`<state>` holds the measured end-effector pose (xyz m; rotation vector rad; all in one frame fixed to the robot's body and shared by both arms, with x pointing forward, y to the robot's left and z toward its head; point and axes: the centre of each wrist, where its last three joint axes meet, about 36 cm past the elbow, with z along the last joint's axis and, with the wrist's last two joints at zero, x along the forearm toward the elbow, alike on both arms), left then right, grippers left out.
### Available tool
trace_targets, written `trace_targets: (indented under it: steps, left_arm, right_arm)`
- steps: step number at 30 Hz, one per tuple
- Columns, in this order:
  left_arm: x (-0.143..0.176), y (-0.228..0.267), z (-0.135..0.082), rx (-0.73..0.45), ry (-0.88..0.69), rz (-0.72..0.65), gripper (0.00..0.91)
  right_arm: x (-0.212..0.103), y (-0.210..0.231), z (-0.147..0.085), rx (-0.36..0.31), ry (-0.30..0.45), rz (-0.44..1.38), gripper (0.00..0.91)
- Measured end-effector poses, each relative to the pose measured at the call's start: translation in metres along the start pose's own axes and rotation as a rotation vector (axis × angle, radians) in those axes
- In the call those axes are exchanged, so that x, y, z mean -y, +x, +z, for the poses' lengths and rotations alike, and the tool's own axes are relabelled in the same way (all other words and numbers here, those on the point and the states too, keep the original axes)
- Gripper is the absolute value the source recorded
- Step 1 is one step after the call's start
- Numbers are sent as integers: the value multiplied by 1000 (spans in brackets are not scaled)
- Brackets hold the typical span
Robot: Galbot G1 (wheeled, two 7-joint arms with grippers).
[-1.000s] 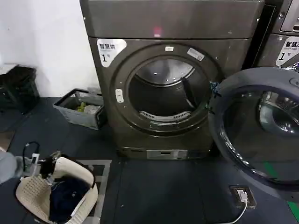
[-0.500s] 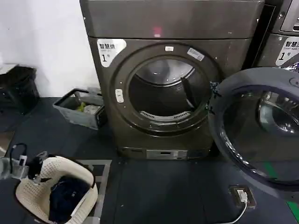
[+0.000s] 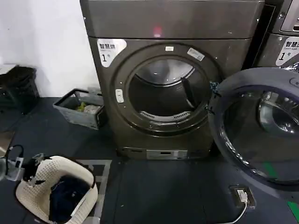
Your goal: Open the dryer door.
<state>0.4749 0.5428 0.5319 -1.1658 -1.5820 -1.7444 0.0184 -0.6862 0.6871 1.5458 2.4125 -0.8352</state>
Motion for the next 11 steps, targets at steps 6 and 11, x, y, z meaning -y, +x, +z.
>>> trace_targets:
  steps: [6, 11]
  left_arm:
    - [3, 2, 3, -2, -13, 21, 907]
    - [3, 4, 3, 5, -21, 40, 907]
  right_arm:
    - [1, 0, 0, 1, -2, 3, 907]
    - [5, 1, 0, 2, 1, 7, 907]
